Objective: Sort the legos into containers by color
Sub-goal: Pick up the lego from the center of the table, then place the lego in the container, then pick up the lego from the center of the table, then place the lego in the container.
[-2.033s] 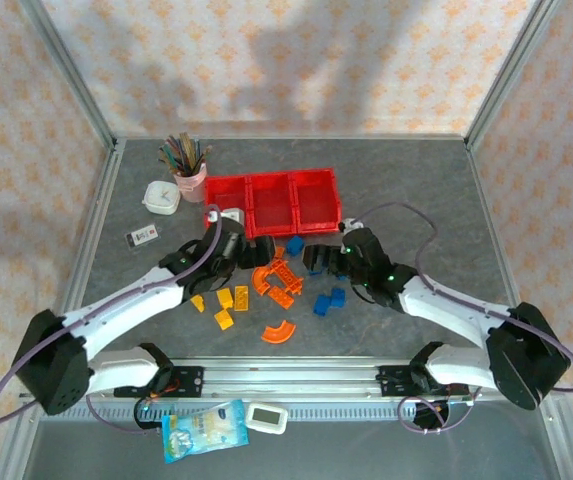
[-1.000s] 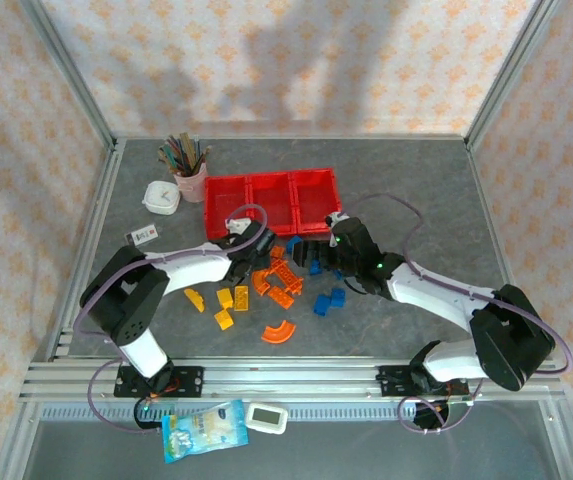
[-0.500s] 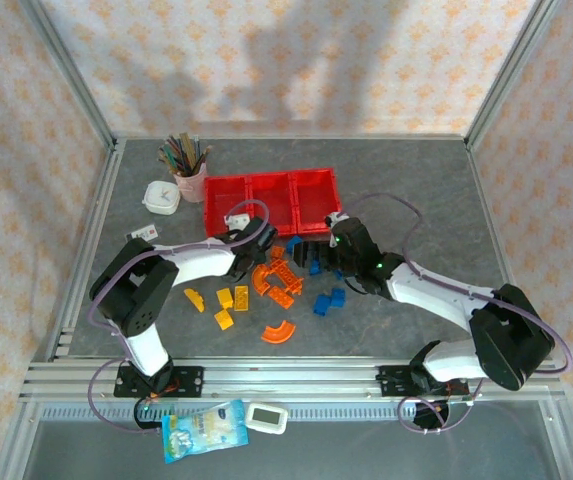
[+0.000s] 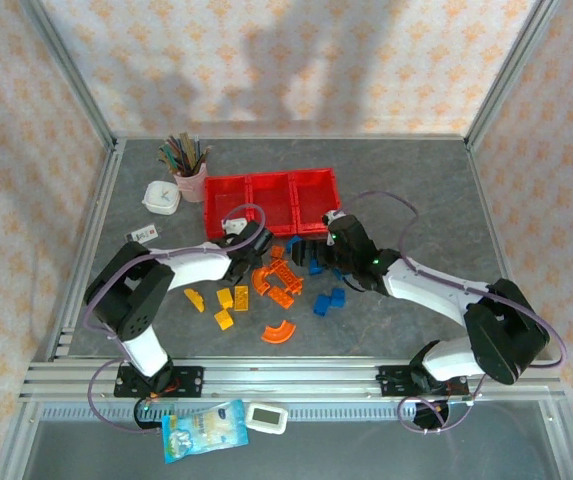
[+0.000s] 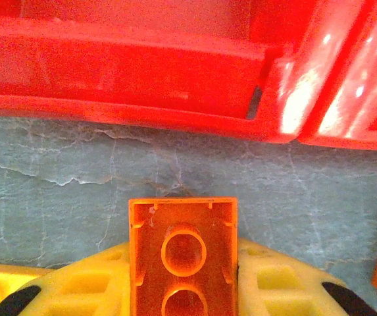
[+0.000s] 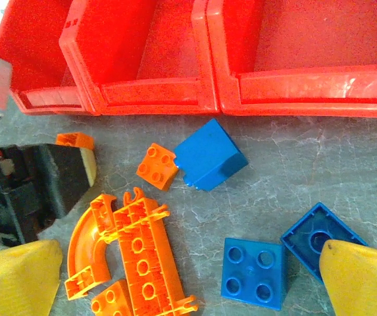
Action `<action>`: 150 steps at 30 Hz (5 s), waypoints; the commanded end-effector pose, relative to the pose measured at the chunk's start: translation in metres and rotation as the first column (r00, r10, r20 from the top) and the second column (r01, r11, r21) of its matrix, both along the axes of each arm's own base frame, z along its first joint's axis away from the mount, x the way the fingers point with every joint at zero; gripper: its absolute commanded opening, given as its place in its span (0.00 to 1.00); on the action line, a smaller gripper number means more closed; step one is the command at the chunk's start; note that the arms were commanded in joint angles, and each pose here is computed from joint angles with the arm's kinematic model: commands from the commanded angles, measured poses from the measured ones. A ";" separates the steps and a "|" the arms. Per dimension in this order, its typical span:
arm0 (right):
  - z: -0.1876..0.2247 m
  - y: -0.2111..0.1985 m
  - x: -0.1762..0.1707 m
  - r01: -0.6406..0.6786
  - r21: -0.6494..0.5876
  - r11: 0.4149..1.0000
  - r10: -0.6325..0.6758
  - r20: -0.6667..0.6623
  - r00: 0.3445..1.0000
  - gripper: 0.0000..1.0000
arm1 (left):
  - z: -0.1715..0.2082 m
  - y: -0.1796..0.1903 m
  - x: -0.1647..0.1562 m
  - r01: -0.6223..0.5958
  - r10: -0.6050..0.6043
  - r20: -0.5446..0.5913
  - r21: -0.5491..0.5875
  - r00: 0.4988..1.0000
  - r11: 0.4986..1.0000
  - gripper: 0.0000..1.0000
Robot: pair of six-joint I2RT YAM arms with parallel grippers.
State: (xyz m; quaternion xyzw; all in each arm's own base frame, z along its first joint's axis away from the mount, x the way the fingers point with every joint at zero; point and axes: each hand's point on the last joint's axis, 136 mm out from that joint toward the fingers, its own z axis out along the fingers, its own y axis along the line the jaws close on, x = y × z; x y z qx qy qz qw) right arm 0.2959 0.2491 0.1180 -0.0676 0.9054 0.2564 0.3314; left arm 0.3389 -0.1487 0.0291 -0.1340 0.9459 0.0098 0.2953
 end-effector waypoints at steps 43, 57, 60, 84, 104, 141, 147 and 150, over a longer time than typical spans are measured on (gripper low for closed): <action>0.074 0.012 0.029 0.037 0.092 0.995 -0.047 0.108 0.993 1.00 | 0.098 0.055 0.101 -0.040 0.034 0.133 0.042 0.991 0.998 0.56; 0.030 0.006 -0.017 -0.015 0.158 0.987 0.019 -0.023 1.000 1.00 | 0.084 -0.008 -0.003 0.184 -0.181 0.057 -0.050 0.982 0.982 0.62; 0.024 0.005 -0.023 -0.004 0.178 0.984 0.012 -0.043 0.999 1.00 | 0.073 -0.020 -0.022 0.231 -0.230 0.016 -0.061 0.973 0.971 0.64; 0.008 0.007 -0.032 0.016 0.208 0.978 0.004 -0.099 0.995 1.00 | 0.010 -0.043 -0.056 0.368 -0.351 -0.183 0.067 0.918 0.928 0.72; 0.009 0.005 -0.031 0.021 0.199 0.980 -0.003 -0.090 0.996 1.00 | -0.014 -0.043 -0.045 0.345 -0.318 -0.205 0.109 0.926 0.932 0.41; 0.051 0.066 0.033 -0.061 0.233 0.971 0.062 0.002 0.998 1.00 | 0.148 0.085 0.081 -0.070 0.044 0.192 0.130 0.980 0.989 0.32; 0.052 0.066 0.047 -0.033 0.196 0.980 0.029 0.025 0.999 1.00 | 0.130 0.101 0.110 -0.121 0.097 0.183 0.127 0.978 0.984 0.33; 0.051 0.067 0.050 -0.032 0.183 0.983 0.027 0.029 0.999 1.00 | 0.113 0.107 0.121 -0.135 0.115 0.147 0.139 0.982 0.981 0.33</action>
